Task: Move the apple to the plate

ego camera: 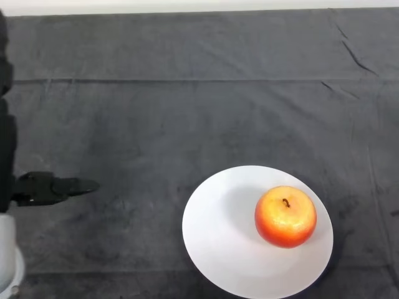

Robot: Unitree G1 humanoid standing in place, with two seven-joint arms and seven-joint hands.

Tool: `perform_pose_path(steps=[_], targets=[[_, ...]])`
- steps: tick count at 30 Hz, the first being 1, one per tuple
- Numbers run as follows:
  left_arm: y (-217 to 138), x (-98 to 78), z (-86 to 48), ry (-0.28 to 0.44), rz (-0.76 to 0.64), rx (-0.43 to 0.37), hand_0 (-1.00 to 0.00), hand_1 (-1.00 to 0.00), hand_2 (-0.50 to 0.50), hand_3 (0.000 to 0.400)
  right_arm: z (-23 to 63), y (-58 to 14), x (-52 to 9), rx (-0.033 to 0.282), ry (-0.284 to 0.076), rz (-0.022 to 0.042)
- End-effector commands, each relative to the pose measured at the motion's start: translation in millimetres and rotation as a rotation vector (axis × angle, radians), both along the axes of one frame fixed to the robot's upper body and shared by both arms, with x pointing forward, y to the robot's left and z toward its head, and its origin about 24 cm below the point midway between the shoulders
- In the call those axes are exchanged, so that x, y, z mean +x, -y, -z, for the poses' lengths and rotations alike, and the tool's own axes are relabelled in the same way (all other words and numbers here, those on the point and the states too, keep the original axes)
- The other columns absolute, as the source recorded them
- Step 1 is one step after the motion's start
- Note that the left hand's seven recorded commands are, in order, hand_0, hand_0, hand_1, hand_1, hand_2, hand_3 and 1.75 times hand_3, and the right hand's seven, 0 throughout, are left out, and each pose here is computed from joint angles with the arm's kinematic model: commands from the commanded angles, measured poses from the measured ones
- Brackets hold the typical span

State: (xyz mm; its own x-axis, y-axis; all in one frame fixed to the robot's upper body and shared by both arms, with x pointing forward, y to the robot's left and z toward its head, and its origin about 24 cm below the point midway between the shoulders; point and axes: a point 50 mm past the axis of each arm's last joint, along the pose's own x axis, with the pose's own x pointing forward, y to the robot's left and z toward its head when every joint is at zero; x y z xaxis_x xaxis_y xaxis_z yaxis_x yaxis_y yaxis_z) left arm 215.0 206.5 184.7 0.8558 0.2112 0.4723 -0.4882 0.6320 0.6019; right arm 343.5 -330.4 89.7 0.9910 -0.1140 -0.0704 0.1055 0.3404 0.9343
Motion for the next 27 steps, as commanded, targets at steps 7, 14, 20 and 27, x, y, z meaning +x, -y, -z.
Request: perform_pose_path(steps=[7,14,20,27], targets=[[-28.5,-20.4,-13.1,0.095,-0.093,0.056,0.0,0.0,0.0,0.0,-2.9,7.1,-3.4,0.011,0.023,0.0271],[-58.6,-36.8,-14.5,0.148,-0.206,0.031,0.0,0.0,0.0,0.0,-2.9,7.1,-3.4,0.011,0.023,0.0272],[-76.8,-48.3,-12.4,0.204,-0.3,-0.006,0.0,0.0,0.0,0.0,-2.8,7.1,-3.4,0.01,0.023,0.0272],[-92.2,-60.8,-11.8,0.267,-0.393,-0.049,0.0,0.0,0.0,0.0,-2.8,7.0,-3.5,0.01,0.023,0.0273]])
